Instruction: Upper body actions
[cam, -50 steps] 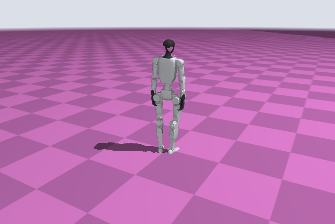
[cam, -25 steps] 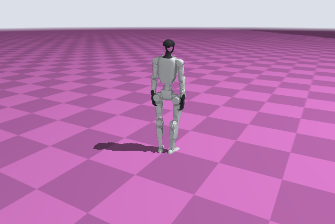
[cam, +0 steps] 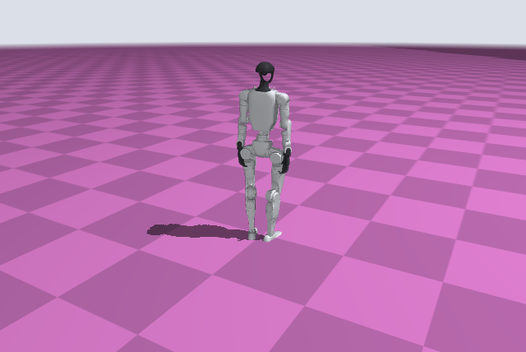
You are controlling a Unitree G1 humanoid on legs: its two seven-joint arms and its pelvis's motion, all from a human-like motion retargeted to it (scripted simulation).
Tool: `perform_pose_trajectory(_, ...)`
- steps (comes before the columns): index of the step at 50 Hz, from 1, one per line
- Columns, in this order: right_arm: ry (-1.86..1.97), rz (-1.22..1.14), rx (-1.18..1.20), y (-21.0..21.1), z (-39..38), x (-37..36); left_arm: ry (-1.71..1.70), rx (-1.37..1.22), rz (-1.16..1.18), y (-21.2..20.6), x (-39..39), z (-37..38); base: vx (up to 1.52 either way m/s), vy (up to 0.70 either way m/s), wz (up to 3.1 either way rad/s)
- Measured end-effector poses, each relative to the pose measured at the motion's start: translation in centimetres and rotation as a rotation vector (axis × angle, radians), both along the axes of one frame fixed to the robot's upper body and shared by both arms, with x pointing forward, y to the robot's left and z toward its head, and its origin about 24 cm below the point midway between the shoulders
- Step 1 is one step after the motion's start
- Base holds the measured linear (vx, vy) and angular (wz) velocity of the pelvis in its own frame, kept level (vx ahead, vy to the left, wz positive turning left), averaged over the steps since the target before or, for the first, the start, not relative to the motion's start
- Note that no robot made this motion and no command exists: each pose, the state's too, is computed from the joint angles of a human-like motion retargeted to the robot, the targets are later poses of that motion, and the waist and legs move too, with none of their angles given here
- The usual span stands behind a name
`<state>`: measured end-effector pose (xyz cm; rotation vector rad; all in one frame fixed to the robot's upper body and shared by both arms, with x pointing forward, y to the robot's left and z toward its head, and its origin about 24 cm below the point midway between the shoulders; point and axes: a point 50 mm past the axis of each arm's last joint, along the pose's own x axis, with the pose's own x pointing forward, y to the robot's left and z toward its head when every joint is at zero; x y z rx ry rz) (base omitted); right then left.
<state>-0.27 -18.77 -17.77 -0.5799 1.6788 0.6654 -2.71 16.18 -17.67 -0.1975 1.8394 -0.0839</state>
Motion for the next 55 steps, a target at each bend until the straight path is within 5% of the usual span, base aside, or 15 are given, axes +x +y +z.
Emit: perform_pose_trajectory(55,0.003,0.003,0.001,0.03,0.00,-0.05,0.001,-0.003,-0.001,-0.04,-0.03,0.01,0.00,0.00,0.00)
